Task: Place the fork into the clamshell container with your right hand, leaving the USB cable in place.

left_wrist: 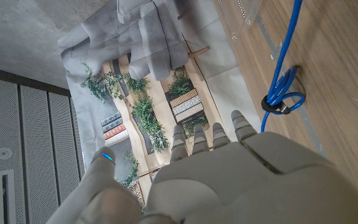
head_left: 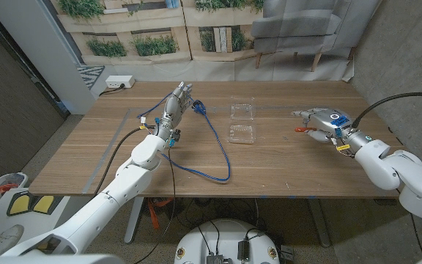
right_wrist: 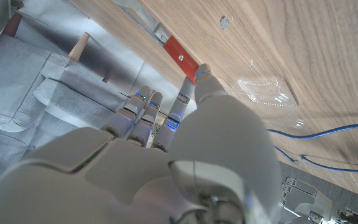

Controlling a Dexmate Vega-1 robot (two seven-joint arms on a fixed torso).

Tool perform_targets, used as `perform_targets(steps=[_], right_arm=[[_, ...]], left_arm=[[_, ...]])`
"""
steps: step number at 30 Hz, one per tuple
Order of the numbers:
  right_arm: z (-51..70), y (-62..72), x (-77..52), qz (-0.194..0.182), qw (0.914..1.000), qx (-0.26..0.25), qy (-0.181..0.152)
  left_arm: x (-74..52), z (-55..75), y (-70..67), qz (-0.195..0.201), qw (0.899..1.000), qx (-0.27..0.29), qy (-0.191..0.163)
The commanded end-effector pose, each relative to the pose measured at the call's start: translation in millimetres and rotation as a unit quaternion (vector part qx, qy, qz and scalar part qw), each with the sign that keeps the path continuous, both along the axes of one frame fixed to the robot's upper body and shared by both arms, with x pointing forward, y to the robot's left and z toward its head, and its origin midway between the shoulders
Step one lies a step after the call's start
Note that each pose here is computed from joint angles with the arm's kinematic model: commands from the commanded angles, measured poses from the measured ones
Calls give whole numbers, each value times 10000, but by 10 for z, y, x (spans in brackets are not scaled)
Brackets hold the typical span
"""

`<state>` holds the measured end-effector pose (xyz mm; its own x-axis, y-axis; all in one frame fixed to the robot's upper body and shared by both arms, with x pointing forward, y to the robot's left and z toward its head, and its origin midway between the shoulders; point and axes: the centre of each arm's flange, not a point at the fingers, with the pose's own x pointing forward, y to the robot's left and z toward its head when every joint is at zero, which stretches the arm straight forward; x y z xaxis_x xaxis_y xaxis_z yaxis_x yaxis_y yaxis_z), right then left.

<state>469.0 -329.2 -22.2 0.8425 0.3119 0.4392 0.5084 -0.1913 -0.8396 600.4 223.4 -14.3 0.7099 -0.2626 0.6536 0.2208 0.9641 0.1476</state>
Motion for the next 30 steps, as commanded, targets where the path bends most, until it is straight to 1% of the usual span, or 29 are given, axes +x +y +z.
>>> perform_targets(steps=[1,8,12,17,22,23,25,30], right_arm=[[133,14,70,155,9998,-46,-151],[209,21,85,249,9994,-106,-238],[250,31,86,274,9991,-147,-291],[310,84,89,323,9984,-276,-369],[364,134,113,448,9978,-246,-423],[377,139,124,470,9979,-181,-414],[400,162,140,490,9973,-288,-462],[450,202,179,587,9965,-296,-516]], left_arm=[[-25,46,-4,45,10000,62,4],[-29,77,-31,53,9999,123,3],[-26,65,-34,74,10000,52,-26],[-25,29,-33,120,9998,125,-21],[-39,7,-26,186,9997,135,-20],[-45,9,-22,225,9996,160,-26],[-49,12,-12,227,9996,166,-41],[-64,23,4,236,9995,186,-40]])
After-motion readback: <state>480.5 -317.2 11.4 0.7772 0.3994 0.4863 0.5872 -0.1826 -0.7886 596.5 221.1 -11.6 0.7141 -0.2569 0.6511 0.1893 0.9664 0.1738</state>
